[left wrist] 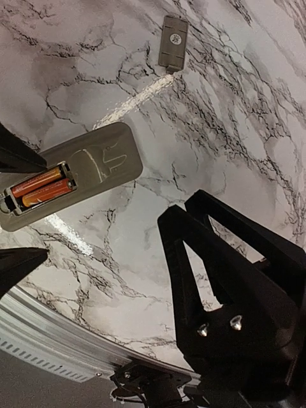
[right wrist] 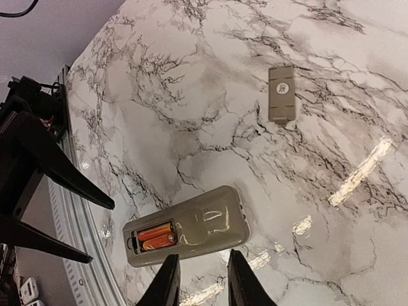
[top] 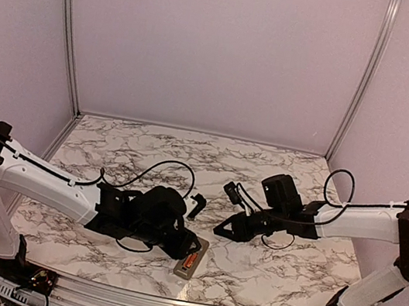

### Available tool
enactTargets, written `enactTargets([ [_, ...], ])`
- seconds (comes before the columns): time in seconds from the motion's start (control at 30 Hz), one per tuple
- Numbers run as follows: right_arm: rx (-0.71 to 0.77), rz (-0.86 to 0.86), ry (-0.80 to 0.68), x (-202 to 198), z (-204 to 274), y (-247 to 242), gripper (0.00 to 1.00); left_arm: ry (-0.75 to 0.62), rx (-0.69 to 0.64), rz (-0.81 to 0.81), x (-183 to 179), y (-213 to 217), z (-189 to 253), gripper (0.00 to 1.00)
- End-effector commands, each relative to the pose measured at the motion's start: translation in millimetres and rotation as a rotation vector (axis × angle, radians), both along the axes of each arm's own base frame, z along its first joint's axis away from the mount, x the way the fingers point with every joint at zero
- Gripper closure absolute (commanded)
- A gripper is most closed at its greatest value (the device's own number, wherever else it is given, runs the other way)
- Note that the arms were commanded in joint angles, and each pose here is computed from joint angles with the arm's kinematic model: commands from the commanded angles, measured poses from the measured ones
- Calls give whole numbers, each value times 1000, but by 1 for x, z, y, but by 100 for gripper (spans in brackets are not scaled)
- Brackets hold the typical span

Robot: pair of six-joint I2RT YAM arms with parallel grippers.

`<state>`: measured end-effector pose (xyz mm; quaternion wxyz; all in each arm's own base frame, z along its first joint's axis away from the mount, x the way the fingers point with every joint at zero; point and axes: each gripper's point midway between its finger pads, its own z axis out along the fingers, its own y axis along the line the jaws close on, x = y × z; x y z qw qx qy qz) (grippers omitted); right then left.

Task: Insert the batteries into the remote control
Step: Place the battery in the battery compartment, then load the battery into the battery compartment.

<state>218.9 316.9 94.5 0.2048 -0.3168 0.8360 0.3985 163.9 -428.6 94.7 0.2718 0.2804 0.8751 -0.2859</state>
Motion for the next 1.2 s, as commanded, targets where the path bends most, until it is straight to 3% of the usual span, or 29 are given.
enactTargets([
  [0.0,6,62,-34,-4,11,13,77,-19,-101,-12,-9,13,13,59],
  [0.23,-21,150,-35,-21,5,28,80,-33,-156,-53,-25,41,-10,57],
  [1.17,-88,285,32,-52,-28,55,91,26,-35,-48,-29,28,-63,62],
])
